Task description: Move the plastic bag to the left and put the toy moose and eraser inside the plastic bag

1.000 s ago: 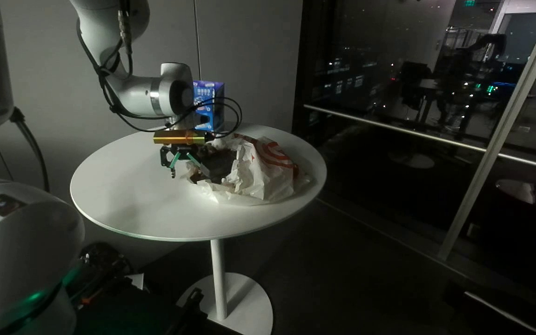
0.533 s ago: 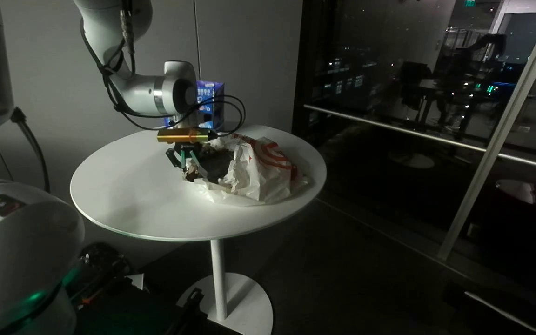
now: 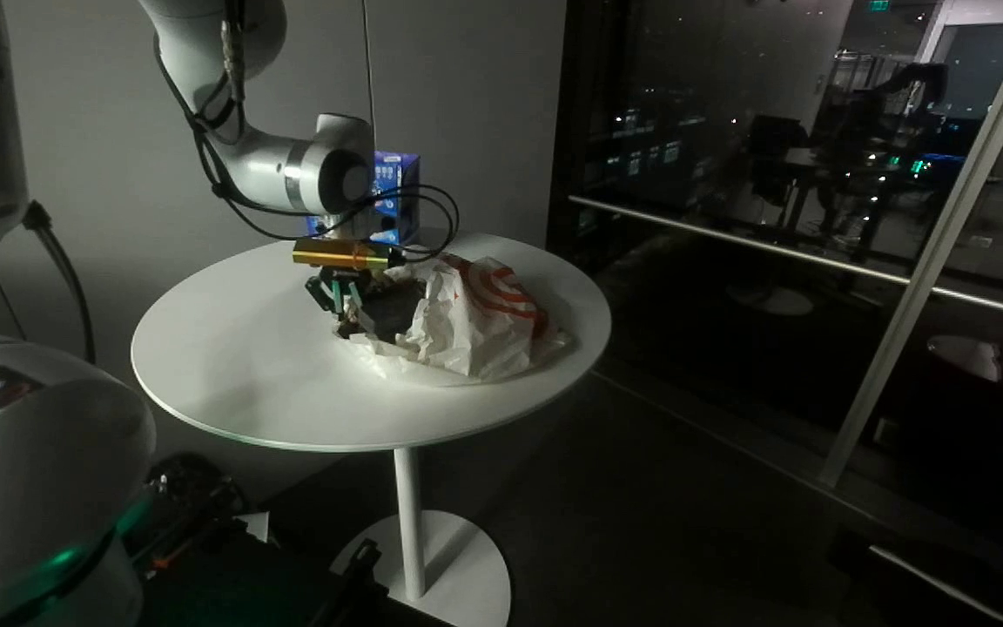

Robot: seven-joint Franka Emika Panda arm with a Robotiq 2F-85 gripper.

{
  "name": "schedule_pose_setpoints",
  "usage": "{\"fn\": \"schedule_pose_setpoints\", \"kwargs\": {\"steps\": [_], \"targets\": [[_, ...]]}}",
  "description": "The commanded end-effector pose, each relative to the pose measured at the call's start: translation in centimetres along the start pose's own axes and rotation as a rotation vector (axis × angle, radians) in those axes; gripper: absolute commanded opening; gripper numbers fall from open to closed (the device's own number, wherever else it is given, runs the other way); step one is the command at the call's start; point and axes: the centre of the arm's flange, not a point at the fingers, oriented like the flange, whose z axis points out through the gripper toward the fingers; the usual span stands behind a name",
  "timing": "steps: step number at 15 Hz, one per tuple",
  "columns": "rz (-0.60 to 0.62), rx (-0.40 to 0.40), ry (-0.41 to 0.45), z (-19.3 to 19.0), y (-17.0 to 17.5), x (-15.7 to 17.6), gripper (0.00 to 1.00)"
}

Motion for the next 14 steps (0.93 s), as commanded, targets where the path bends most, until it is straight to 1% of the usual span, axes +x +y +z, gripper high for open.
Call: {"fn": "schedule_pose_setpoints", "kwargs": {"steps": [1,4,7,9,11,13,14], "targets": [[-0.098,0.175,0.015,-1.0,-0.6,0.5,0.07],[-0.175,0.319,0.049,-2.4,-0.7,0.4,0.07],[-0.255,0.439,0.121,-4.6,-0.5,-0.3,0.07],[-0.278,0.427,0.160,-6.7,-0.4,-0.9,0.06],[-0.290,0.361,0.193,-9.3,-0.6,-1.5,0.07],[-0.301,0.276,0.239,-12.5,-1.3,-2.2,0.08],[-0.314,0.248,0.272,-14.1,-1.7,-2.6,0.08]]}}
